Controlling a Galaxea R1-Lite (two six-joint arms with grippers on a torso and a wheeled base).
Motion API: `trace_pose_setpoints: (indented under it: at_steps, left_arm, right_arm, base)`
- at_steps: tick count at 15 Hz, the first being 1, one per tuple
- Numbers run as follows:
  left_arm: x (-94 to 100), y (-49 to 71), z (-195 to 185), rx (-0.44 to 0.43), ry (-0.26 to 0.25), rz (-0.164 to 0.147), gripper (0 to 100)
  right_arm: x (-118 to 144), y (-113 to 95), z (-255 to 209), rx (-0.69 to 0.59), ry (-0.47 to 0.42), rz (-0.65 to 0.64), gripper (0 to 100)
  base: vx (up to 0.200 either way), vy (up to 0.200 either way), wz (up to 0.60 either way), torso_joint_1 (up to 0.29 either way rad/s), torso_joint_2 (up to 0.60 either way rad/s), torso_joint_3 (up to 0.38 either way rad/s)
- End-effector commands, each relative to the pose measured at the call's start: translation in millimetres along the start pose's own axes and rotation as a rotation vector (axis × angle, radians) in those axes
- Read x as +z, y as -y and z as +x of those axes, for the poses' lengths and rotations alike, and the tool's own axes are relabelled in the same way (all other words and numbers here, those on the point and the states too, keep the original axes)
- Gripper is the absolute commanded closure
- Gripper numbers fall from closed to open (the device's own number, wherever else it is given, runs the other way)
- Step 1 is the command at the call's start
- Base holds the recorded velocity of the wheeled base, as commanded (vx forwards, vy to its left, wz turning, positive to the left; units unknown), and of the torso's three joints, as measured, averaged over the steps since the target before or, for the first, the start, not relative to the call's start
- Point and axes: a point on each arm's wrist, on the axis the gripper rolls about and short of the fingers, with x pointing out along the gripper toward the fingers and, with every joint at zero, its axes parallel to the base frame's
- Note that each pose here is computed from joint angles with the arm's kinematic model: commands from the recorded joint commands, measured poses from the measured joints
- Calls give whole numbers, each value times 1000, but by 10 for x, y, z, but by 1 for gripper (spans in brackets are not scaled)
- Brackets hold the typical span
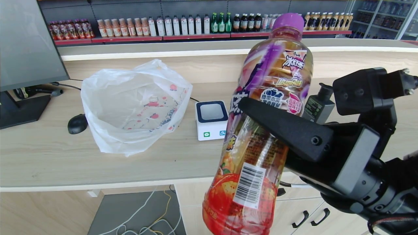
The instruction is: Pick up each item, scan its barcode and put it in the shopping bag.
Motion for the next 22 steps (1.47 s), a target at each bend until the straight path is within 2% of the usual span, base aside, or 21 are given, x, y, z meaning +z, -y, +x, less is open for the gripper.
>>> trace_pose_setpoints:
  at_steps: [1,7,13,15,18,22]
  left_arm:
    - [0,0,0,0,0,0,0]
    - [0,0,0,0,0,-2,0]
    - [-2,0,0,0,-2,0,0]
    - [-2,0,0,0,-2,0,0]
    - [-2,0,0,0,-2,-2,0]
    - [0,0,0,0,0,0,0]
  right_arm:
    - [-5,-3,12,5,-1,2,100]
    - [-50,11,-37,-12,-19,-12,100]
    - [-93,50,-107,-38,-42,-194,100]
    - [-68,115,-147,-68,-42,-290,100]
    - [15,260,-201,-131,-35,-463,100]
    - [-3,365,-388,-255,-55,-602,100]
  base:
    - [0,0,0,0,0,0]
    - [0,0,0,0,0,0]
    - [0,0,0,0,0,0]
    - [0,0,0,0,0,0]
    - [0,0,0,0,0,0]
    - [0,0,0,0,0,0]
